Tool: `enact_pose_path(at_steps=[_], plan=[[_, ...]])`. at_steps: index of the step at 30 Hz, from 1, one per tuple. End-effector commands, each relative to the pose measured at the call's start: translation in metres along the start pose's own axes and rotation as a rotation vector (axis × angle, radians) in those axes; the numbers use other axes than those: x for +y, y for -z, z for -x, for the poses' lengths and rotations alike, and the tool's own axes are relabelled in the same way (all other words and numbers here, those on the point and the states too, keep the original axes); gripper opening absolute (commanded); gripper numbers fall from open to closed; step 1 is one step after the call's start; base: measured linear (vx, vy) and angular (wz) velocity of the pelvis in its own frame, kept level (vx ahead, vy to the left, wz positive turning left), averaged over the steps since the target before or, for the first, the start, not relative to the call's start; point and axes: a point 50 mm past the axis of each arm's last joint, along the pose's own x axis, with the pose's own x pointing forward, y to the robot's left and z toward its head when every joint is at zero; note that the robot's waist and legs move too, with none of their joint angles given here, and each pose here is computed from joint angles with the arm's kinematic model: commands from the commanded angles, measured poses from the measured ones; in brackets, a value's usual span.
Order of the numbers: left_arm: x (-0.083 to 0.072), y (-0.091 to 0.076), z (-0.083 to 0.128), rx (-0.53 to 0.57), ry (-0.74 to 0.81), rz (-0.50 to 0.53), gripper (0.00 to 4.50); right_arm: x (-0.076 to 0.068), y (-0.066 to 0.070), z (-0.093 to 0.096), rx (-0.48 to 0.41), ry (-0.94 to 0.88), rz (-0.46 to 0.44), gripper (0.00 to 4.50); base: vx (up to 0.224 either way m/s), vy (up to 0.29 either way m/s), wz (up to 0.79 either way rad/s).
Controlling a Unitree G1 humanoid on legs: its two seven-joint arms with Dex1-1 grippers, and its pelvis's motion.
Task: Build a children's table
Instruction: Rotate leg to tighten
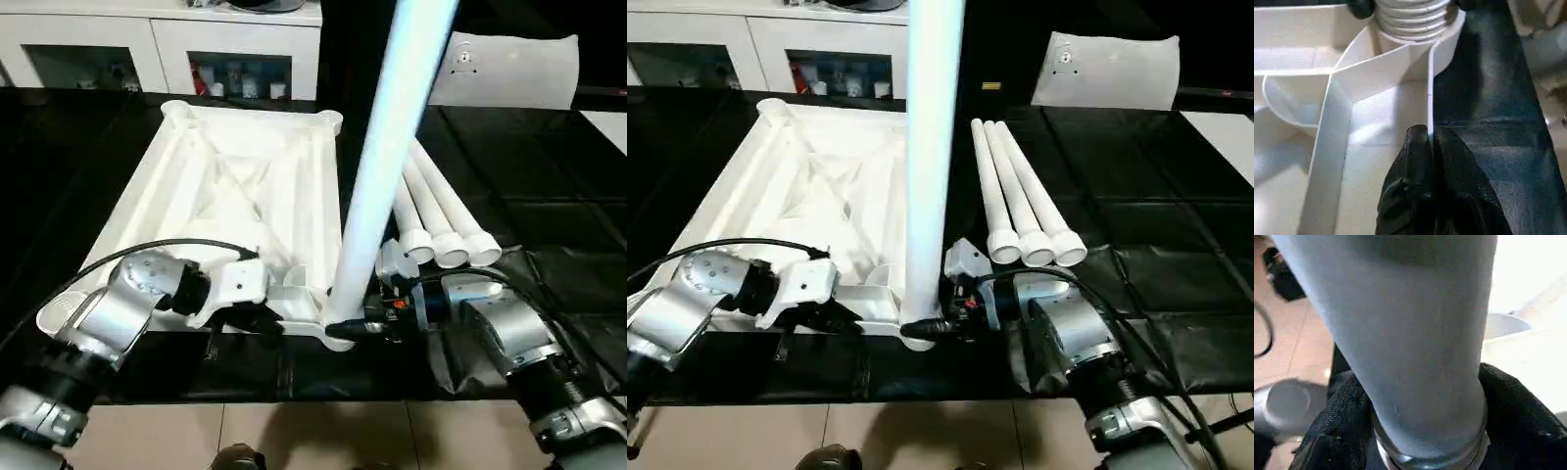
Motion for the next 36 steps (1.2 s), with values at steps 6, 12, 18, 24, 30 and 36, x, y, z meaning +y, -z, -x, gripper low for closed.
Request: enact_pose_path(at_steps=[6,12,18,24,30,36], plan=[[0.006,-0.007,-0.005,-0.14,-0.342,0.209,0.0,-0.009,0.004,-0.041,-0.143,0.291,-0.212,2.75,0.0,0.0,0.0],[0.004,-0.024,-0.03,-0.19,-0.566,0.353,0.0,-0.016,0.0,-0.08,-0.169,0.533,-0.333,2.75,0.0,0.0,0.0],[-0.001,-0.056,-0.052,-0.284,-0.543,0.342,0.0,-0.016,-0.006,-0.094,-0.201,0.577,-0.403,3.31,0.0,0.0,0.0],[0.001,-0.044,-0.044,-0.19,-0.563,0.319,0.0,-0.02,-0.007,-0.084,-0.212,0.608,-0.371,3.77,0.0,0.0,0.0],[0.009,-0.025,-0.035,-0.15,-0.533,0.297,0.0,-0.021,-0.009,-0.048,-0.266,0.58,-0.268,4.34,0.0,0.0,0.0],[0.008,-0.012,-0.029,-0.122,-0.39,0.173,0.0,-0.015,-0.01,-0.007,-0.234,0.443,-0.124,4.43,0.0,0.0,0.0]])
